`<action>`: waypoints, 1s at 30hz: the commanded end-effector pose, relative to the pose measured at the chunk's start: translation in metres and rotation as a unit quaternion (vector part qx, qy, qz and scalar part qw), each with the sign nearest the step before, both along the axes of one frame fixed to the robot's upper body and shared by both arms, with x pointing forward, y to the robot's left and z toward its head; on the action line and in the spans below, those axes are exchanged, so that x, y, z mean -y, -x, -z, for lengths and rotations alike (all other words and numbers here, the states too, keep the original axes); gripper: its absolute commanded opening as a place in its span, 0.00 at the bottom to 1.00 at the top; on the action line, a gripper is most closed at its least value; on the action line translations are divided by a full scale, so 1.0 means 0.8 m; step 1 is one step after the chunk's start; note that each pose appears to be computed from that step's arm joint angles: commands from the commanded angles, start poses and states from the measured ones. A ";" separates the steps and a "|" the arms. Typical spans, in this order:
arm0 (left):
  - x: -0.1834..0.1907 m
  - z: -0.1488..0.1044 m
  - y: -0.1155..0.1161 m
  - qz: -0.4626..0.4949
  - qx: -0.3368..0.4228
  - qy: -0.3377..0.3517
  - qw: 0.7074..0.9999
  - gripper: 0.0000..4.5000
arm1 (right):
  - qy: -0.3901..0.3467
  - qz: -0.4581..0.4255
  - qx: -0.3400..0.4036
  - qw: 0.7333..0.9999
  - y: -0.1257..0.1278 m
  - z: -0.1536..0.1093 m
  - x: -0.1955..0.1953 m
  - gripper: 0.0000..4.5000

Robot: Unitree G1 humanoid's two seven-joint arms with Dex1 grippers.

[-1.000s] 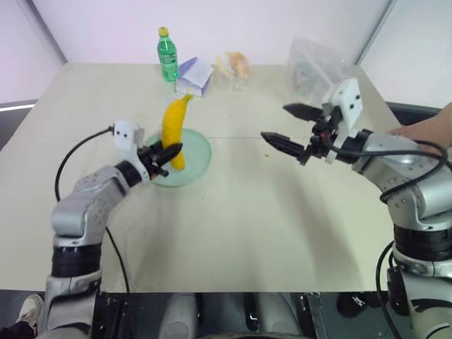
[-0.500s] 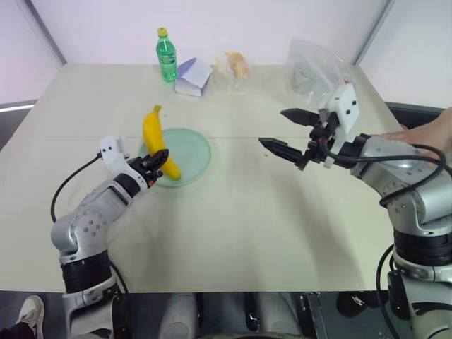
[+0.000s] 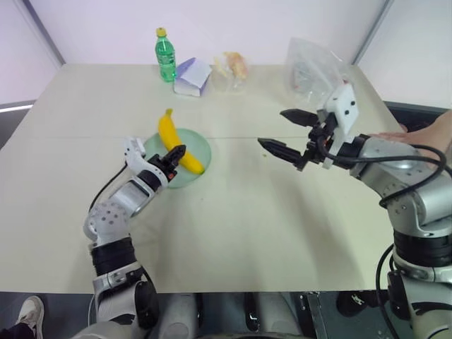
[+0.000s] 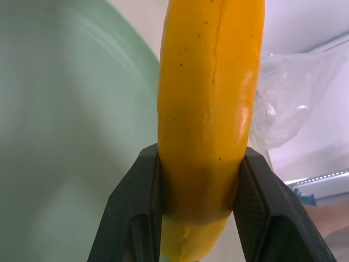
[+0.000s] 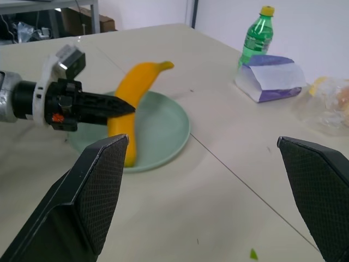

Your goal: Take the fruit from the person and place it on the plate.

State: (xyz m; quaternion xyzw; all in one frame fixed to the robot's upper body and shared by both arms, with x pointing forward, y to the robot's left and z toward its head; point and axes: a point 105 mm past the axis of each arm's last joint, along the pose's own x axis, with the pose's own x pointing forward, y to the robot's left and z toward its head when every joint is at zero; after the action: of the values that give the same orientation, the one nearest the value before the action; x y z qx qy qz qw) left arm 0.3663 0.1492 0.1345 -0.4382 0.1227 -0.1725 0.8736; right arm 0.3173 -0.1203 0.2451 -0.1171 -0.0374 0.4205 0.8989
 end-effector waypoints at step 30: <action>-0.034 -0.072 0.094 0.005 0.033 -0.043 0.999 0.99 | -0.012 -0.001 0.029 1.000 -0.003 -0.013 -0.002 1.00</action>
State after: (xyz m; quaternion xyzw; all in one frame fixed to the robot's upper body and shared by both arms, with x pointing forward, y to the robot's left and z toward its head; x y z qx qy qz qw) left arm 0.2984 0.1824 0.1722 -0.4127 0.1279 -0.1513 0.8891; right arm 0.3218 -0.1224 0.2435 -0.1116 -0.0408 0.4110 0.9039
